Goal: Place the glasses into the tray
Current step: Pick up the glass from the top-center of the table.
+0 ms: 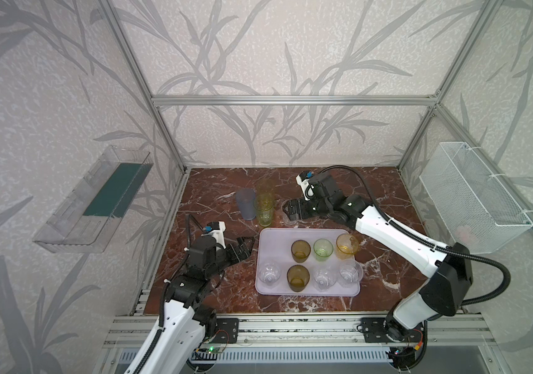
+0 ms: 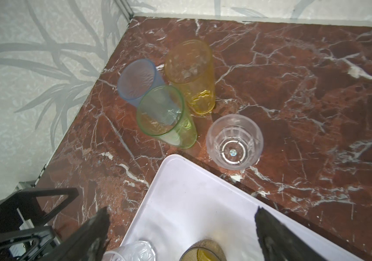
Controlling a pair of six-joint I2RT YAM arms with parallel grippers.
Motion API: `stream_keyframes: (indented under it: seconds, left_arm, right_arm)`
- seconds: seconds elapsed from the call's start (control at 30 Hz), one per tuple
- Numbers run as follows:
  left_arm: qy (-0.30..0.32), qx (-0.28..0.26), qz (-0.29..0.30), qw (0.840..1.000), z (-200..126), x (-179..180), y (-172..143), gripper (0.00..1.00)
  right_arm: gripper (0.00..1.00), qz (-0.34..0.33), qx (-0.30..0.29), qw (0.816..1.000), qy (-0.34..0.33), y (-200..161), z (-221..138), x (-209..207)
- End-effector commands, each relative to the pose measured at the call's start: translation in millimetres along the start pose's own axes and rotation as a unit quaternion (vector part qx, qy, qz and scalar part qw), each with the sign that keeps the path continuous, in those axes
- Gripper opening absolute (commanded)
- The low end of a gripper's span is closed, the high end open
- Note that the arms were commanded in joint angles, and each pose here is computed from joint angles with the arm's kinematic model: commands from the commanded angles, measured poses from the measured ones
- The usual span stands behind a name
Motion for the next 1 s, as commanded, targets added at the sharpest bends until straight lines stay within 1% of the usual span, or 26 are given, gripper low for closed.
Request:
stream_keyframes:
  seconds: [0.0,0.07,0.17,0.23,0.33,0.37,0.4,0.43,0.53,0.7,0.8,0.97]
  left_arm:
    - [-0.021,-0.016,0.015,1.0,-3,-8,9,0.99]
    - [-0.019,-0.018,0.012,1.0,-2,-7,8,0.99]
    - [-0.013,-0.018,0.009,1.0,0,-5,8,0.99]
    - [-0.01,-0.015,0.008,1.0,1,-4,8,0.99]
    - [-0.01,-0.007,0.006,1.0,2,-4,7,0.99]
    - [-0.011,-0.007,0.006,1.0,2,-4,6,0.99]
    - [-0.008,-0.006,0.005,1.0,1,-3,5,0.99]
    - [-0.006,-0.006,0.004,1.0,1,-3,5,0.99]
    - [-0.003,-0.008,0.003,1.0,0,-2,4,0.99]
    - [0.0,-0.012,0.004,1.0,-2,-2,4,0.99]
    - [0.0,-0.011,0.004,1.0,-2,-2,4,0.99]
    - [0.003,-0.01,0.004,1.0,-2,-1,3,0.99]
  right_arm:
    - [1.0,0.012,0.001,1.0,0.001,9,2,-11]
    - [1.0,0.018,0.006,1.0,-0.014,14,9,-20]
    - [0.94,0.023,0.015,0.999,-0.033,22,19,-31]
    - [0.86,0.016,0.023,0.998,-0.058,23,32,-38]
    - [0.77,0.004,0.025,0.996,-0.088,25,44,-44]
    - [0.72,0.003,0.028,0.995,-0.096,24,49,-46]
    - [0.68,0.001,0.031,0.994,-0.101,24,53,-48]
    - [0.66,0.0,0.035,0.994,-0.103,23,57,-49]
    - [0.55,-0.005,0.047,0.992,-0.117,21,70,-54]
    - [0.53,-0.014,0.075,0.985,-0.152,17,90,-65]
    - [0.5,-0.016,0.09,0.983,-0.159,15,100,-69]
    - [0.47,-0.017,0.099,0.98,-0.174,10,111,-77]
Point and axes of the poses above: each gripper's point midway between its finger pads, its own z axis out along the fingers, its own x axis along the line the jaws close on, y = z × x, the point moved 10 cm from there along -z, back along the fingers, and after that the axes turned 5 degrees about z, right-handed, at the moved point
